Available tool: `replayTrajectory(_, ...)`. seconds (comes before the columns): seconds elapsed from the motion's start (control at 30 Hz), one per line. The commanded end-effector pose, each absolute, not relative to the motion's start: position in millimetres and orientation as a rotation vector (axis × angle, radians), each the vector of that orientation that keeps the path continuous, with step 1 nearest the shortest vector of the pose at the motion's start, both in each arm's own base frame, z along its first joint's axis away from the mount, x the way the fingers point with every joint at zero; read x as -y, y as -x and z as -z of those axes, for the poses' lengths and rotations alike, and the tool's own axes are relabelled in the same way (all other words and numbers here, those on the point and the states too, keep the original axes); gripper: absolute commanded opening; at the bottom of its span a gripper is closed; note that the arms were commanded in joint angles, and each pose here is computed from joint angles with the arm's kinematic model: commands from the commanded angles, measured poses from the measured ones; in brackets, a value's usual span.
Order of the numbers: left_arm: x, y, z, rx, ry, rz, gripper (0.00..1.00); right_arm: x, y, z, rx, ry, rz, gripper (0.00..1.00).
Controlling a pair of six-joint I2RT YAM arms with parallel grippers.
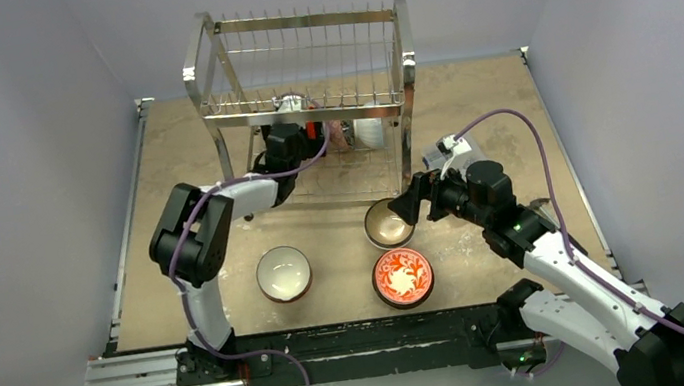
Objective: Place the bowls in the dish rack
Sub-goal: Place the bowl in the dish rack.
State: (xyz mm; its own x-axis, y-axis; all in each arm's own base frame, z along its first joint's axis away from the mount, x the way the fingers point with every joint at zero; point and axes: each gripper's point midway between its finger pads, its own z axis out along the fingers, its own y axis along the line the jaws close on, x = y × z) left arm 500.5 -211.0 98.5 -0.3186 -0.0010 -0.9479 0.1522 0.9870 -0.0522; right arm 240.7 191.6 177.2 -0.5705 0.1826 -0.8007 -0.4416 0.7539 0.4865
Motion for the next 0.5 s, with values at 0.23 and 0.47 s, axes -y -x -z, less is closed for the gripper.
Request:
replayTrajectory(0.23,190.2,-455.0,-182.1,-1.815,0.108,0.303,0.99,-190.9,-237.6,-181.8,-1.997,0.211,-0.84,0.97)
replayTrajectory(0.47,209.8,-382.4,-165.6,-1.941,0.043,0.599,0.98,-189.4,-232.7,-177.3,-2.011,0.183,-0.856,0.97)
